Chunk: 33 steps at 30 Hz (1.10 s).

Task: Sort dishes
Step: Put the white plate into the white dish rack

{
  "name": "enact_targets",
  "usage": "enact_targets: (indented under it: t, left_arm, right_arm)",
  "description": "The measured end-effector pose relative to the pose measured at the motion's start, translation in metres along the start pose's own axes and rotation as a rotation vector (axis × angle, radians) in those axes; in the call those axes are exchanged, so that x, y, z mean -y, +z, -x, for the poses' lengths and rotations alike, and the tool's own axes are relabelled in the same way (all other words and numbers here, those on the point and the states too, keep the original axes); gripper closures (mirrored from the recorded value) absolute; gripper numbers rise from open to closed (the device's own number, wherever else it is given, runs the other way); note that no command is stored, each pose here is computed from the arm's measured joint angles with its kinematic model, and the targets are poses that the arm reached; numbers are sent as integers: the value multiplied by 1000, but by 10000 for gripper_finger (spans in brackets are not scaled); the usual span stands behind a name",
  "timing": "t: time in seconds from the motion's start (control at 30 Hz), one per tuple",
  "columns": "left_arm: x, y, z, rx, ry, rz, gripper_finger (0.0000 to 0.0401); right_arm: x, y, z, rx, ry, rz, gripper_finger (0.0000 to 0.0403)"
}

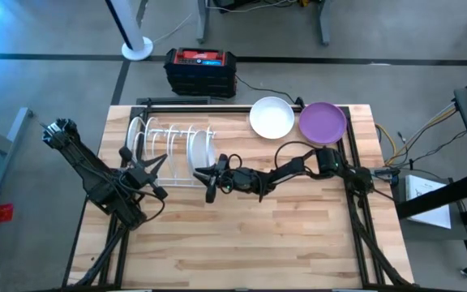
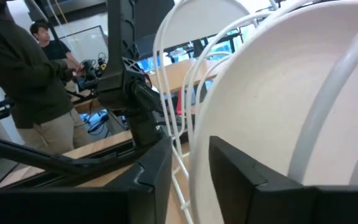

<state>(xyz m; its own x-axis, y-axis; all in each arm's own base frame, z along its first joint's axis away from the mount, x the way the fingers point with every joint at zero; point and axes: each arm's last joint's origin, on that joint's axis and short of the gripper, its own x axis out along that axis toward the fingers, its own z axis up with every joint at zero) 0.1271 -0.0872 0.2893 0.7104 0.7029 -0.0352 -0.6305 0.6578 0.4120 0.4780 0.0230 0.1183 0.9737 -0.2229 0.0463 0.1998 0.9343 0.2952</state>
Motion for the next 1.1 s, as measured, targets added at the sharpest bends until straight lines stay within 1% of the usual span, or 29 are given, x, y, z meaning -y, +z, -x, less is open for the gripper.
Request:
enact_targets:
  t: [0.17, 0.4, 0.73, 0.9, 1.1]
  left_arm:
    - [0, 0, 0, 0, 0, 0, 401]
    - [0, 0, 0, 0, 0, 1, 401]
    - [0, 0, 0, 0, 0, 5, 401]
    - [0, 0, 0, 0, 0, 5, 401]
    - [0, 0, 0, 0, 0, 5, 401]
  right_arm:
    - [-4, -1, 1, -3, 10, 22, 276]
    - [-12, -3, 4, -5, 21, 52, 256]
    - [-14, -3, 5, 9, -15, 56, 237]
    - [-16, -3, 5, 10, -16, 60, 231]
    - [-19, -3, 6, 18, -30, 83, 224]
